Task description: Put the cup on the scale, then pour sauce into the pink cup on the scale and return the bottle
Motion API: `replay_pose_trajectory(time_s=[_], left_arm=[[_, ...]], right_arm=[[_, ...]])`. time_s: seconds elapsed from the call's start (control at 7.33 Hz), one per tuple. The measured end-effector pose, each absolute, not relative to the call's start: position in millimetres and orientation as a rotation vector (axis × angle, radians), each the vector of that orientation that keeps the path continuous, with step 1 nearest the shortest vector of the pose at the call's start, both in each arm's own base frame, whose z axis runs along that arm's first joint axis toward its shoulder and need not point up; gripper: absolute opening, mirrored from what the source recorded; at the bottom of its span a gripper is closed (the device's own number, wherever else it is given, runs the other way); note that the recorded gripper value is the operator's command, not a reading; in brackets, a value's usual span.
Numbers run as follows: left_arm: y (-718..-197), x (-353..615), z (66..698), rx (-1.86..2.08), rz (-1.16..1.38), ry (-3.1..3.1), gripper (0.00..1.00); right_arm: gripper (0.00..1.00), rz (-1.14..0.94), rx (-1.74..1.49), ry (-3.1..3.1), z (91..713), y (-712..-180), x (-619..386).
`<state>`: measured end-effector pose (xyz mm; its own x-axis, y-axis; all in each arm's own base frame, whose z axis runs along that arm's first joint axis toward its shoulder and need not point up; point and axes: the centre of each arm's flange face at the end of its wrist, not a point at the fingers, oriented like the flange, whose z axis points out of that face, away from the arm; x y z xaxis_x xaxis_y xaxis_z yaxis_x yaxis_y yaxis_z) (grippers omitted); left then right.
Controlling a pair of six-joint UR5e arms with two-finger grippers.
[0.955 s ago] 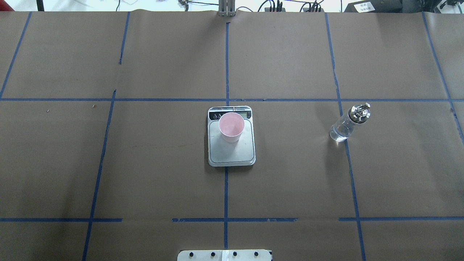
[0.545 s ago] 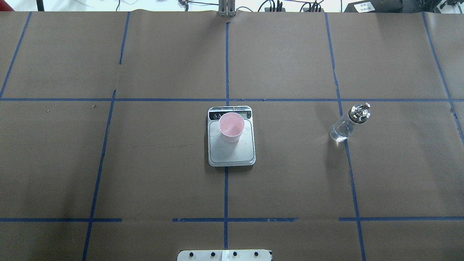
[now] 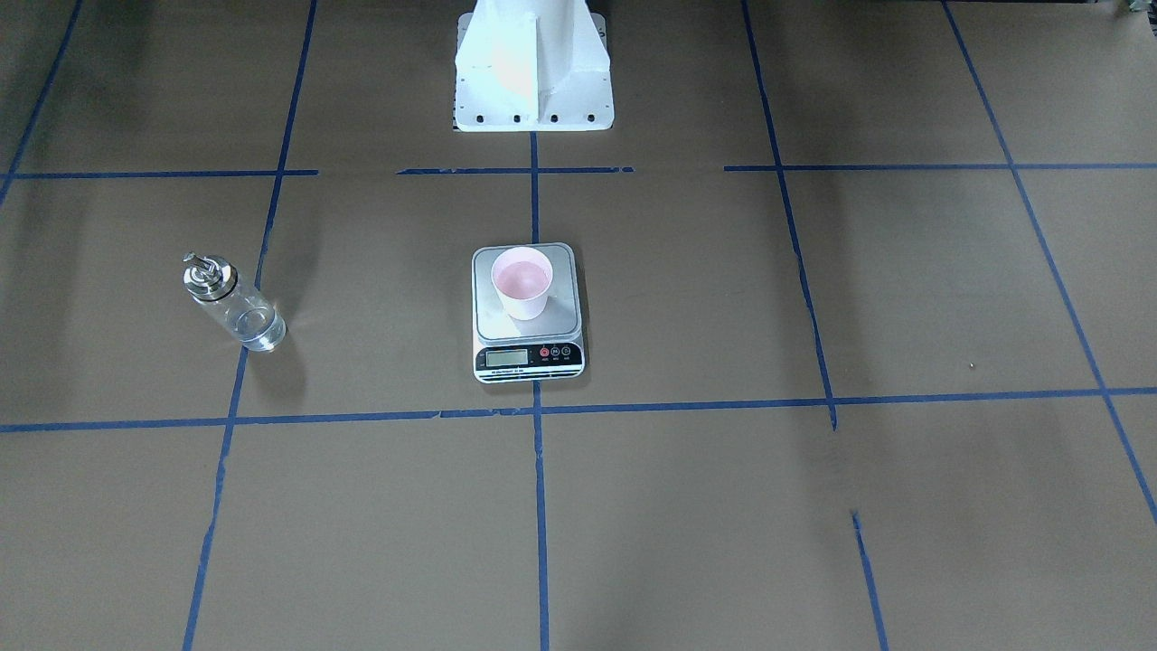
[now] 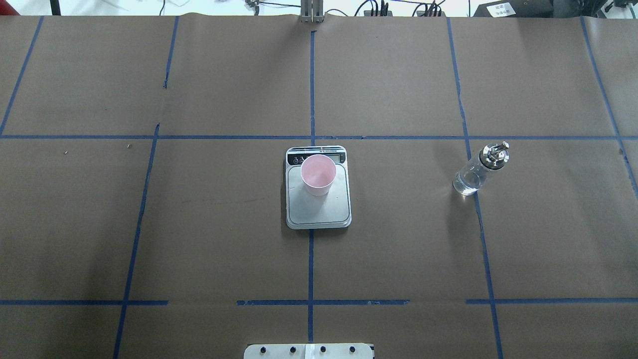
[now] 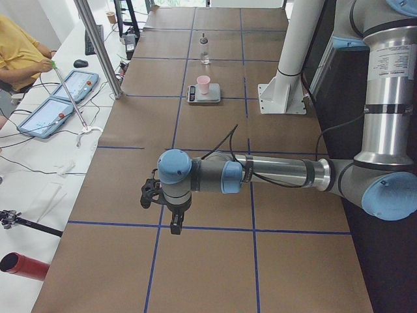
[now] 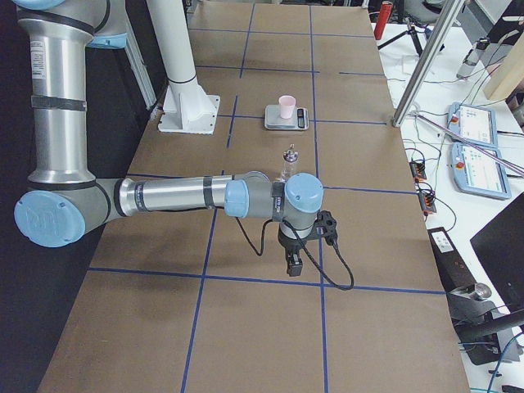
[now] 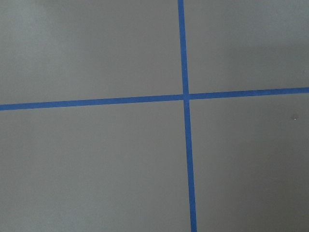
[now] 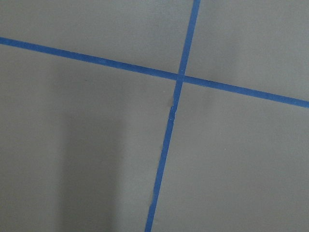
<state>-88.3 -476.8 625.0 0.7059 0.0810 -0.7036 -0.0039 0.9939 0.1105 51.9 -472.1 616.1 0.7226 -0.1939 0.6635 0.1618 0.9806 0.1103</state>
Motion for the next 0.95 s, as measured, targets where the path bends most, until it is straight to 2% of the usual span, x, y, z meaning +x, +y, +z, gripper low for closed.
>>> replay_pose_trajectory(time_s=[0.95], left_arm=[[-466.1, -82.4, 642.0, -0.015, 0.012, 0.785, 1.00]], right_arm=[[1.00, -0.199, 0.049, -0.749, 612.9, -474.8, 50.0]])
